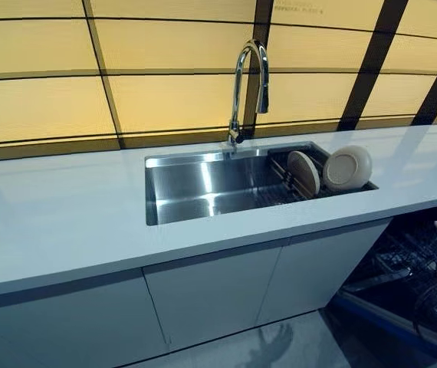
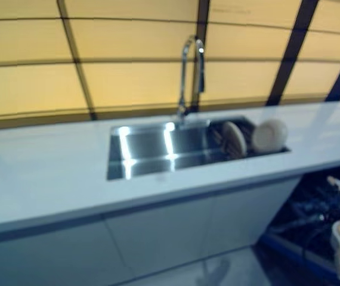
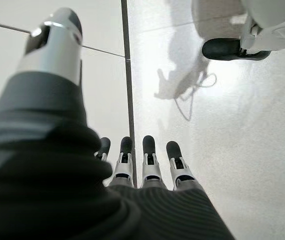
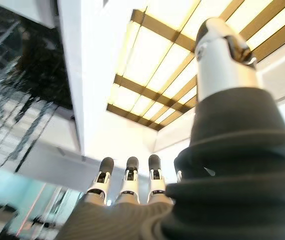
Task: Take plates into dishwasher
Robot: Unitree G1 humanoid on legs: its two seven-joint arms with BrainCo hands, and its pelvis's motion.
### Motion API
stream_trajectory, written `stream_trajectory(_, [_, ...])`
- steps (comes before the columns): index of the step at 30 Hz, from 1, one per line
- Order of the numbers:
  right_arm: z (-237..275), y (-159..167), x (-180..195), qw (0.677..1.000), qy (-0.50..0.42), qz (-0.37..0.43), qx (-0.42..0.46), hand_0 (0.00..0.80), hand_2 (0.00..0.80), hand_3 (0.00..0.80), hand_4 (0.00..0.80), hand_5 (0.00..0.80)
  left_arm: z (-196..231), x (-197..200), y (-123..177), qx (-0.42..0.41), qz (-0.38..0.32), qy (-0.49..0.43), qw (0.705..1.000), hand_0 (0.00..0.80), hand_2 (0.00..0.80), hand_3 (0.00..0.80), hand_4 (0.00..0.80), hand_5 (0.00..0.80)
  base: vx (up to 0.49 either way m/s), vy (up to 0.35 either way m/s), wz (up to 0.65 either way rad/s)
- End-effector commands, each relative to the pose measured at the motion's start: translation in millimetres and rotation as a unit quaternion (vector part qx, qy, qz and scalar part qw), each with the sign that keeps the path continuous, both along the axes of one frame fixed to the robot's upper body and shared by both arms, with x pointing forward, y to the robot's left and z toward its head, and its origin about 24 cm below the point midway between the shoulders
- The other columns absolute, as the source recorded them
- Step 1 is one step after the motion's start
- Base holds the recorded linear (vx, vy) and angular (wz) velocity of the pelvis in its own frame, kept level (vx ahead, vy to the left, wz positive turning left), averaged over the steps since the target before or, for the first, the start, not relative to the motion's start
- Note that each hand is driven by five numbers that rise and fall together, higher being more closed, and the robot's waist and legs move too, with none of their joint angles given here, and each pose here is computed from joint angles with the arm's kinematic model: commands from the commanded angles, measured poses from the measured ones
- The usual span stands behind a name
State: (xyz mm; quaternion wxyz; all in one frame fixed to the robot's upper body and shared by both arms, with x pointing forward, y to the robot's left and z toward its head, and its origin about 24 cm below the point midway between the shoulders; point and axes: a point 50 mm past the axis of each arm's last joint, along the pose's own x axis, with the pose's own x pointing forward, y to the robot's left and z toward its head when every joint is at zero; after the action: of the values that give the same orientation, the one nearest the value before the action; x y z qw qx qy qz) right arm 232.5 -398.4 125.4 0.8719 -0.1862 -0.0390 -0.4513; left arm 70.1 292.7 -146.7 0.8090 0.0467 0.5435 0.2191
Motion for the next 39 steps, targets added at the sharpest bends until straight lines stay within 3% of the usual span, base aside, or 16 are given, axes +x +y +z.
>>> stream_trajectory(1, [33.3, 1.5, 10.7, 0.998, -0.047, 0.010, -0.036, 0.000, 0.000, 0.000, 0.000, 0.000, 12.6, 7.3, 25.0, 0.043, -0.005, -0.005, 0.999, 0.000, 0.000, 0.000, 0.000, 0.000, 0.491, -0.513, 0.41])
stream_trajectory(5, [27.2, 0.1, 6.7, 0.999, -0.037, 0.011, -0.036, 0.000, 0.000, 0.000, 0.000, 0.000, 16.9, -8.2, 39.9, 0.060, 0.009, 0.016, 0.998, 0.000, 0.000, 0.000, 0.000, 0.000, 0.418, -0.521, 0.39])
stream_trajectory(10, [21.5, 4.9, 8.3, 0.999, -0.016, 0.039, -0.027, 0.000, 0.000, 0.000, 0.000, 0.000, 11.8, -25.5, 33.2, 0.047, -0.001, 0.027, 0.999, 0.000, 0.000, 0.000, 0.000, 0.000, 0.265, -0.373, 0.11])
stream_trajectory(14, [29.4, 11.5, 15.3, 0.997, -0.022, 0.067, -0.042, 0.000, 0.000, 0.000, 0.000, 0.000, 9.3, -18.3, 22.7, 0.033, -0.001, -0.009, 0.999, 0.000, 0.000, 0.000, 0.000, 0.000, 0.207, -0.323, -0.18])
stream_trajectory(20, [52.5, 15.6, 22.2, 0.994, -0.050, 0.074, -0.066, 0.000, 0.000, 0.000, 0.000, 0.000, 8.2, 13.0, 0.9, 0.021, -0.059, -0.064, 0.996, 0.000, 0.000, 0.000, 0.000, 0.000, 0.139, -0.278, -0.12])
stream_trajectory(27, [70.4, 18.0, 28.5, 0.992, -0.072, 0.068, -0.083, 0.000, 0.000, 0.000, 0.000, 0.000, 7.5, 23.9, -6.1, 0.020, -0.084, -0.062, 0.994, 0.000, 0.000, 0.000, 0.000, 0.000, 0.148, -0.088, 0.12])
stream_trajectory(32, [74.9, 29.3, 39.7, 0.990, -0.081, 0.079, -0.089, 0.000, 0.000, 0.000, 0.000, 0.000, -0.8, -3.0, -6.3, 0.017, -0.057, -0.005, 0.998, 0.000, 0.000, 0.000, 0.000, 0.000, 0.246, -0.040, 0.01])
stream_trajectory(39, [78.7, 28.9, 43.2, 0.988, -0.071, 0.101, -0.096, 0.000, 0.000, 0.000, 0.000, 0.000, -6.7, -39.8, -6.4, 0.008, -0.008, 0.040, 0.999, 0.000, 0.000, 0.000, 0.000, 0.000, 0.330, 0.078, -0.70])
